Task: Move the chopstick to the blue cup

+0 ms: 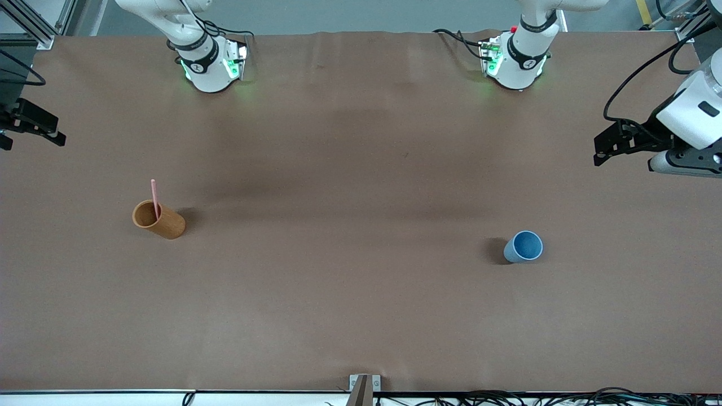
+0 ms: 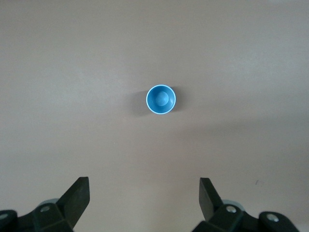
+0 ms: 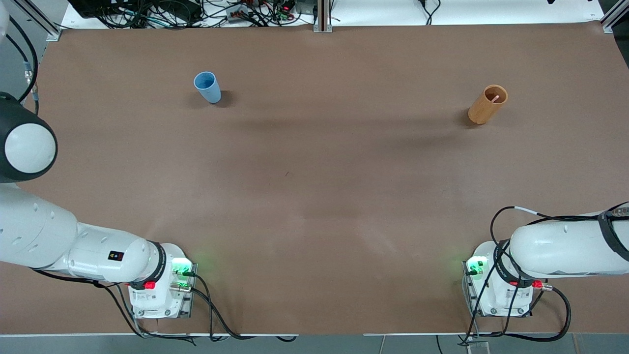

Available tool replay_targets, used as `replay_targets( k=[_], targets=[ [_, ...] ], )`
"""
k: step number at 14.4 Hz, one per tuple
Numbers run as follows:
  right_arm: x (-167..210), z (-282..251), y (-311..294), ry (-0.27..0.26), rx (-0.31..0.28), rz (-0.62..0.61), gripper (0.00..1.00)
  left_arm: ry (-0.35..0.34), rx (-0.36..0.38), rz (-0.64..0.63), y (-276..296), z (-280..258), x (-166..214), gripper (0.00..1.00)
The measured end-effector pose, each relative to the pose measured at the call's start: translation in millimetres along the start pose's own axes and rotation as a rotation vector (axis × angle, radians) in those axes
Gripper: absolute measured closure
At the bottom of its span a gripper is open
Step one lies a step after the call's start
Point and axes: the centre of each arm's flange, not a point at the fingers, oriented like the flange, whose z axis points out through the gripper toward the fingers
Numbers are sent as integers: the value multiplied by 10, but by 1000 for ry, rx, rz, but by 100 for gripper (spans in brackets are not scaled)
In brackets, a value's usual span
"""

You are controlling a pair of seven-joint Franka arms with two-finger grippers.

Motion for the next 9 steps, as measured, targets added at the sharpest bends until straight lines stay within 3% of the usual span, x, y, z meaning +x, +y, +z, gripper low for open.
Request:
replay_targets(
  k=[7,9],
  targets=[
    [7,14,1,-3,0,0,0,-4,-1,3,1,20,6,0],
    [11,23,2,-5,0,0,0,-32,-14,7,16,187,59,0]
  ],
)
